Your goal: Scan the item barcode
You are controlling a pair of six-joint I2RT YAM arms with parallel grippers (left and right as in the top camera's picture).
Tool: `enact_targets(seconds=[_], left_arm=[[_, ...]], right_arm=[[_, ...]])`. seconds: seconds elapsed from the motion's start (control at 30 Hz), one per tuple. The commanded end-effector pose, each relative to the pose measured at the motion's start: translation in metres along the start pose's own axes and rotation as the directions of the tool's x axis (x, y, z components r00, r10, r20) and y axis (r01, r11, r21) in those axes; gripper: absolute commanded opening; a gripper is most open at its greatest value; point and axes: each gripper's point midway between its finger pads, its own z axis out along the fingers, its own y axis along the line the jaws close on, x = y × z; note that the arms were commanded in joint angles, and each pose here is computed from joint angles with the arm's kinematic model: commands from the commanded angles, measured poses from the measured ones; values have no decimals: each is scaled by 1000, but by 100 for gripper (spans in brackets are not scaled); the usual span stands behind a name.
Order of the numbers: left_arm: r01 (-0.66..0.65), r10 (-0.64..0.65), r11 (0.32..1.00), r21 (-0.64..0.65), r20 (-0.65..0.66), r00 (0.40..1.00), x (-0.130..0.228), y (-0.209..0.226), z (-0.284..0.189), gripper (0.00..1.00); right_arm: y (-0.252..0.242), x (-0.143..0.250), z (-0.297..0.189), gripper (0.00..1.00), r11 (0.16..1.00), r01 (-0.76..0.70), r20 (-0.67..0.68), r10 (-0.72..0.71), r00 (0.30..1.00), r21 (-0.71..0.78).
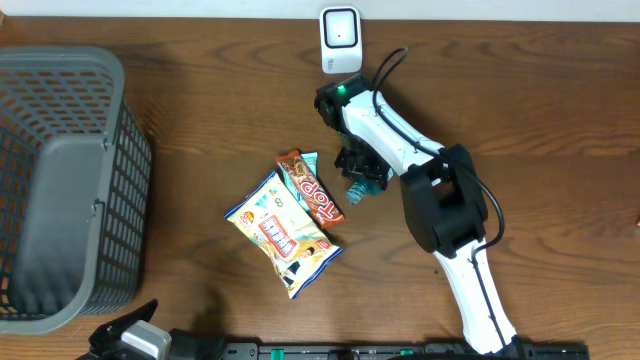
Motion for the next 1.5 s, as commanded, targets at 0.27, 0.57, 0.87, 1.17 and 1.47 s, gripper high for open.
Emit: enact_targets(seconds=[0.27,0.57,0.87,1.17,1.47], left_arm=[[-5,5,1000,11,9,1000,-1,-2,-1,98],[-5,5,1000,11,9,1000,-1,-2,-1,98],[-5,5,1000,11,9,1000,-1,-2,-1,98],[-5,5,1000,11,9,1000,-1,-2,-1,98],[-5,5,1000,11,9,1000,-1,-2,-1,98]], right_arm=[[27,18,48,18,893,434,-129,-447,885,-117],[75,65,23,18,460,699,2,-835,551,-548],[74,67,25,28,335,786,76,-898,433,-520],[51,20,46,24,607,763,3,-782,623,-224],[31,-9,42,8,705,708,34,-707,706,-39]])
